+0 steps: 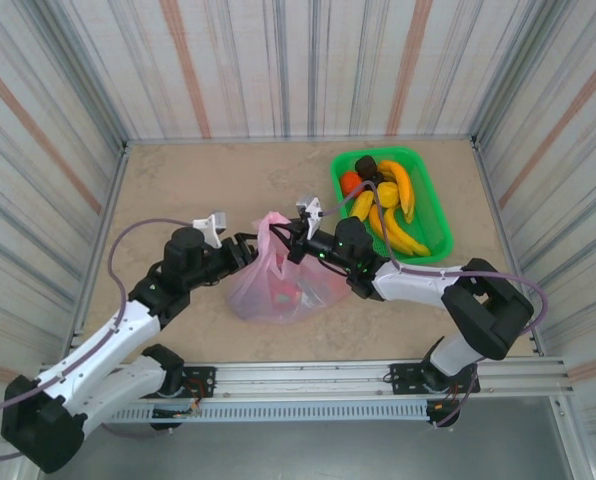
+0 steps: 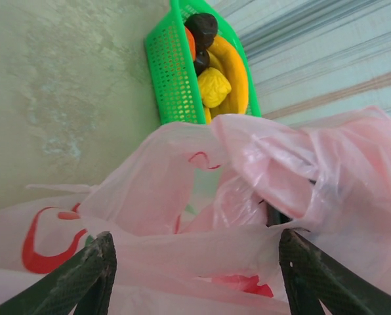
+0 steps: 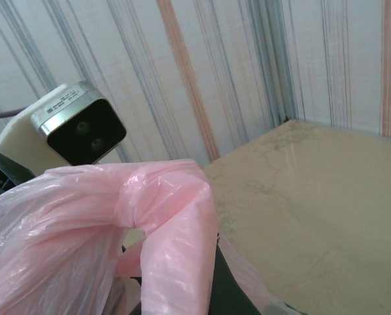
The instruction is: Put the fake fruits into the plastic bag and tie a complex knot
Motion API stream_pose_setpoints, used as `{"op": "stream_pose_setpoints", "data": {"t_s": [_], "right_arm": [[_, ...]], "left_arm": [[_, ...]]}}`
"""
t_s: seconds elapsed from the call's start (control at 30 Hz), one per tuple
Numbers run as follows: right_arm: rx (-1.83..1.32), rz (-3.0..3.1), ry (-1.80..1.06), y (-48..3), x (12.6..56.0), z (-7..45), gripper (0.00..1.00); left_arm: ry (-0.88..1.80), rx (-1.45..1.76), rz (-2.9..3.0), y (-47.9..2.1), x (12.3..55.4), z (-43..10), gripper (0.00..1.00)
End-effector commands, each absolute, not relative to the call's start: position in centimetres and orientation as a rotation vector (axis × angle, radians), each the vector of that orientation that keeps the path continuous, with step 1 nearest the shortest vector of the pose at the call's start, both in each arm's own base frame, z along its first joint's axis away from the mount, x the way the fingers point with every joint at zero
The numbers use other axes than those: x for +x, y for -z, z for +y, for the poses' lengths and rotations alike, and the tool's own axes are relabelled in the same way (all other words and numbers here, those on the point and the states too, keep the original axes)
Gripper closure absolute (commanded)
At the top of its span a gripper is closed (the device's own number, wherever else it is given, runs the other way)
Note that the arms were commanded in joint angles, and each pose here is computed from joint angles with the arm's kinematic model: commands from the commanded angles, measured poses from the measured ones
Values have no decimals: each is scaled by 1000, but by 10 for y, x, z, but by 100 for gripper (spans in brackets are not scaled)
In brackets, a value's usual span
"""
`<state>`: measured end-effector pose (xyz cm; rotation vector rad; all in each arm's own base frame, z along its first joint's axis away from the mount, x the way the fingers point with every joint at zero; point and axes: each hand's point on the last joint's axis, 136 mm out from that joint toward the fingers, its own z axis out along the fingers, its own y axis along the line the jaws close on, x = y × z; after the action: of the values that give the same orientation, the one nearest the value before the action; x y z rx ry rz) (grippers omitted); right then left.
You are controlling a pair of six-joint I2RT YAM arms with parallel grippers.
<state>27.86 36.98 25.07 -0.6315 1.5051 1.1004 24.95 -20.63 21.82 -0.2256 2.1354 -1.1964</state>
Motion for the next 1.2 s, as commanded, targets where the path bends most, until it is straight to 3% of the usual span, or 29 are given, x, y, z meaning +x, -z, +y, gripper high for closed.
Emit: {"op": "stream_pose_setpoints", "data": {"t_s": [0.0,0.37,0.57,0.8,1.17], "right_arm": [[-640,1468,-1151,-255,270,374,100],[-662,1473,-1126,-251,269,372,100],[-682,1463,-1132,-252,266,373,100],[-692,1463,-1133,-254,265,374,100],[-712,1467,-1132,-254,263,376,100]], "left_arm": [[1080,-203,2104,-232,247,-189,30],[1048,-220,2042,-260,243,-162,26],[1169,-436,2009,-263,249,-150,25],[1427,-722,1978,-257,268,-155,40],[1651,-704,2002,-266,279,-185,47]]}}
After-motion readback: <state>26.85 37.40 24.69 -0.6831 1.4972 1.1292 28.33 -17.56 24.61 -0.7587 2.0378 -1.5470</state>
